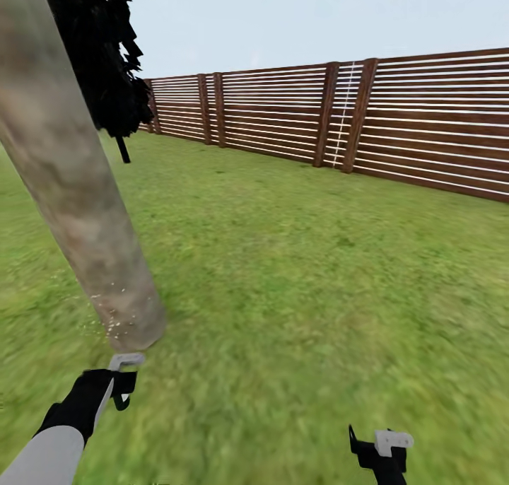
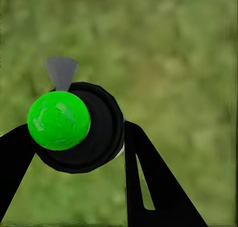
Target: In the garden, pick up the pesticide atomizer on the floor and spray pesticide onto both trees until each tree trunk is fully covered.
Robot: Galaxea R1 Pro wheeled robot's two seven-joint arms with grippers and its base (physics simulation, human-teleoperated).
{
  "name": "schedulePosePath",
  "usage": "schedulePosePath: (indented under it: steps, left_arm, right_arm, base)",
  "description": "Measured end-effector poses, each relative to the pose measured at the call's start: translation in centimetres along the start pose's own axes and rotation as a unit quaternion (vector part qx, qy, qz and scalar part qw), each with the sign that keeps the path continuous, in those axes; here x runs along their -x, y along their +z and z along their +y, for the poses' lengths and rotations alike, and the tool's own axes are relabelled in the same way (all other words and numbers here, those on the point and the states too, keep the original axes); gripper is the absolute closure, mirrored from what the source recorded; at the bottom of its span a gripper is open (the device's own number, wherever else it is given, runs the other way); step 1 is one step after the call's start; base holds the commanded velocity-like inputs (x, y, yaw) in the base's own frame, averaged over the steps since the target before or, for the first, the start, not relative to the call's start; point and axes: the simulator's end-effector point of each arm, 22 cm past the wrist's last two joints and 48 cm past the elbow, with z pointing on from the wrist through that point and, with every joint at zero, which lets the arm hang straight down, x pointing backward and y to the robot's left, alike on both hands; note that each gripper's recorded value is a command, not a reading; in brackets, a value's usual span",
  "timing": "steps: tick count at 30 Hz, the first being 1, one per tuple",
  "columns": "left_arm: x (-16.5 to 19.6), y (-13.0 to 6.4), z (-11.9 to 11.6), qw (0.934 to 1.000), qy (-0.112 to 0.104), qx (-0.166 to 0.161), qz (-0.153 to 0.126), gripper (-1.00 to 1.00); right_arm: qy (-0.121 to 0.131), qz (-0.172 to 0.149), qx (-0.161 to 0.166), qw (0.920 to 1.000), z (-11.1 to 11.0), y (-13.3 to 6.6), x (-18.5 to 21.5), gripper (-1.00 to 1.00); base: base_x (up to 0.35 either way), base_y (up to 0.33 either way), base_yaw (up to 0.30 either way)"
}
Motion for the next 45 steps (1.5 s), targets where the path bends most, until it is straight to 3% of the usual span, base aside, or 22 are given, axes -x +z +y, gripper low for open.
schedulePosePath:
  steps: [9, 17, 38, 42, 45]
  left_arm:
    - [0.0, 0.0, 0.0, 1.0, -0.004, 0.0, 0.0, 1.0]
    - [0.0, 0.0, 0.2, 1.0, -0.005, 0.001, 0.0, 1.0]
    - [0.5, -0.2, 0.4, 1.0, -0.006, 0.005, -0.006, 1.0]
    - [3.5, -0.7, -0.4, 0.9996, -0.008, -0.001, -0.026, 1.0]
    - [10.9, -2.5, -0.5, 0.9972, -0.013, -0.005, -0.073, 1.0]
  right_arm:
    - [0.0, 0.0, 0.001, 1.0, 0.0, 0.0, 0.0, -1.0]
    - [0.0, 0.0, 0.001, 1.0, 0.0, 0.0, 0.0, -1.0]
    - [0.0, 0.0, 0.001, 1.0, 0.0, 0.0, 0.0, -1.0]
    - [0.0, 0.0, 0.0, 1.0, 0.0, 0.0, 0.0, -1.0]
    - [0.0, 0.0, 0.0, 1.0, -0.1, 0.0, 0.0, -1.0]
  base:
    - [0.034, -0.275, 0.266]
    - [0.196, -0.229, 0.043]
    - [0.085, -0.229, 0.272]
    - [0.0, -0.005, 0.038]
    - [0.0, 0.0, 0.001]
